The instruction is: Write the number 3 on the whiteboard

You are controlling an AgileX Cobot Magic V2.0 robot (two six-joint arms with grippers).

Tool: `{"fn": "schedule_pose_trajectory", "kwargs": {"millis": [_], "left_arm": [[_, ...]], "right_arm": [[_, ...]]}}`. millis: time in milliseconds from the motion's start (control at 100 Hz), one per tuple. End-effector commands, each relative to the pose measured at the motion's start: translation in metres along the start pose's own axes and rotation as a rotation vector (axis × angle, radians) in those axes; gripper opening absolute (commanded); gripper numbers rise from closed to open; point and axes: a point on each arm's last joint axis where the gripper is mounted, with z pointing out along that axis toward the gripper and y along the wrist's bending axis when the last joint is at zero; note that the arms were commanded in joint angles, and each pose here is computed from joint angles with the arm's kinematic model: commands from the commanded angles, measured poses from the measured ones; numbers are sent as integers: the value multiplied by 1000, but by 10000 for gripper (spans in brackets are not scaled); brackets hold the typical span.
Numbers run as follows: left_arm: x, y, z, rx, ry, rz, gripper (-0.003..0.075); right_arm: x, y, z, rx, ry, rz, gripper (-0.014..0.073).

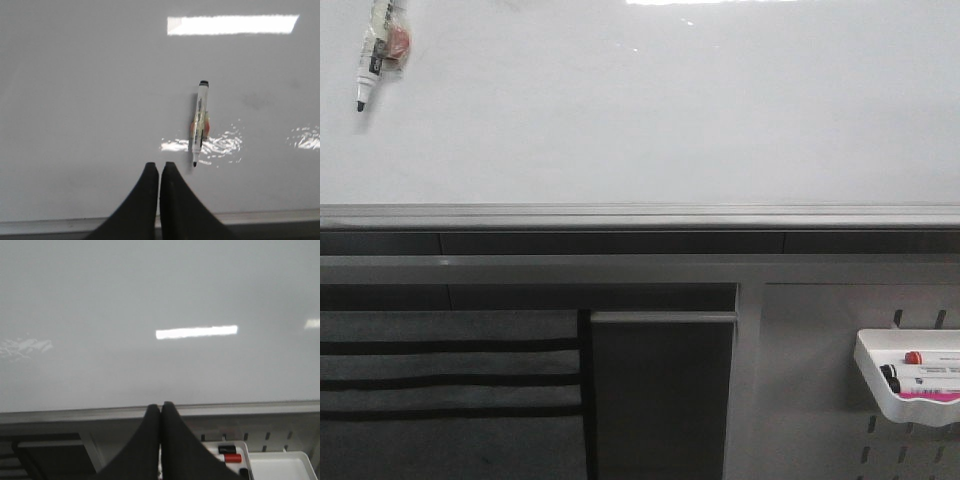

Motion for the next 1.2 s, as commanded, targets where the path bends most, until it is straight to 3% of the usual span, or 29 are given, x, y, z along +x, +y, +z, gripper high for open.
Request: {"fn": "schedule_pose_trajectory", "kwargs": {"millis": [0,260,430,580,710,890,950,1190], "left_arm": [[-25,0,9,-11,8,9,-20],[-31,0,36,-7,87,0,-20],[-26,0,44,-9,146,0,-20],[-21,0,56,-9,199,-2,-11],[-15,-1,73,2,253,20,148],[-12,-12,94,77,248,42,472],[-12,-17,102,105,259,47,498],[-15,-41,148,193,344,83,492]], "right_arm": [[-28,1,10,12,38,-32,-69],[-47,3,50,19,274,-31,-69],[-45,6,63,-13,303,-2,-69],[-46,18,71,-151,295,-5,-66],[-46,28,78,-255,296,7,36],[-46,38,86,-363,309,69,333],[-45,40,88,-388,320,81,379],[-44,42,91,-416,327,54,378]]}}
